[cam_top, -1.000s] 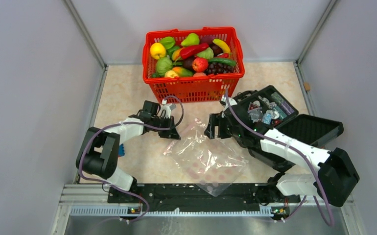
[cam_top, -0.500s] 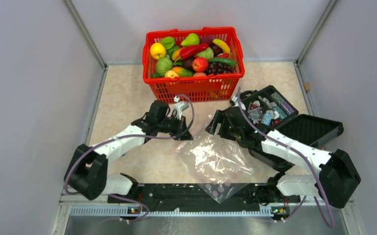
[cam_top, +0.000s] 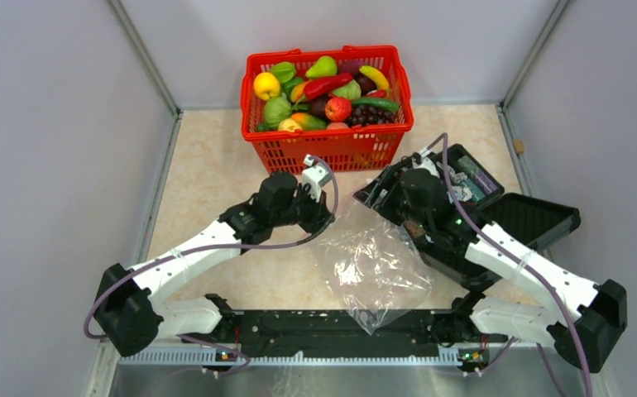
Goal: Place the food in the zip-top bag and seal the zipper
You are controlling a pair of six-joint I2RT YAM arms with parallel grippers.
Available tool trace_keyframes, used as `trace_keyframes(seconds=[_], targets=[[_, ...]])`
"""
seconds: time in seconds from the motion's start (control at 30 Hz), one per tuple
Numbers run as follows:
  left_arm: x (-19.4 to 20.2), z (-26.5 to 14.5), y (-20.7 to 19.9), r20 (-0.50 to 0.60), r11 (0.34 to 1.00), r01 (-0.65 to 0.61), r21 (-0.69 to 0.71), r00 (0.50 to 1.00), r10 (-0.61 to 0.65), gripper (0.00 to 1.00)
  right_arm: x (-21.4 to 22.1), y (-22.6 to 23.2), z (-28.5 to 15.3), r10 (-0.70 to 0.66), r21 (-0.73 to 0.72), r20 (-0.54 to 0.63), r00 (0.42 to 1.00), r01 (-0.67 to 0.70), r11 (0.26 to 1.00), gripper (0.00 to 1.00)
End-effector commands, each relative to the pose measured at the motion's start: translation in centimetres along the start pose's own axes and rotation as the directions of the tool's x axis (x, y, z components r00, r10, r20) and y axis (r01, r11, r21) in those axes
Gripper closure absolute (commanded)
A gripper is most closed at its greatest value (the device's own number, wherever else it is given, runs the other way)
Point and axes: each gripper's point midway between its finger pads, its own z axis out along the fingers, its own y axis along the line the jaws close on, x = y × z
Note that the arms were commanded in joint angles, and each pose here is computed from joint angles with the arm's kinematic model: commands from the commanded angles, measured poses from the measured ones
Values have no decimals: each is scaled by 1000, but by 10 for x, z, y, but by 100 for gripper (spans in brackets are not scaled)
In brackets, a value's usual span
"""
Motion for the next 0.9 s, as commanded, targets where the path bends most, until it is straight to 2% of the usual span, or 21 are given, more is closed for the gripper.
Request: trace_keyframes(seconds=[0.0,0.23,0.4,0.53,0.7,0.77,0.87], targets=[[-25,2,5,57,992,-72,-101,995,78,100,-13,17,-15,33,-27,31,999,-32,999,33],[-33,3,-17,71,964,-213,-158,972,226,100,3,18,0,45,-11,-46,998,-45,999,37],[-30,4,-15,59,930,-278,-241,952,300,100,8,14,4,61,-10,-54,997,-62,998,49],[-30,4,-17,63,923,-288,-257,947,314,100,14,10,6,63,-13,-71,995,-64,998,61],[-32,6,-26,84,920,-308,-243,938,337,100,19,3,10,72,0,-78,994,-72,997,62],[-31,8,-27,82,919,-311,-243,937,339,100,19,3,11,74,-3,-75,994,-75,997,67],[-30,9,-30,82,919,-315,-238,936,343,100,19,0,13,71,8,-70,995,-71,997,67]])
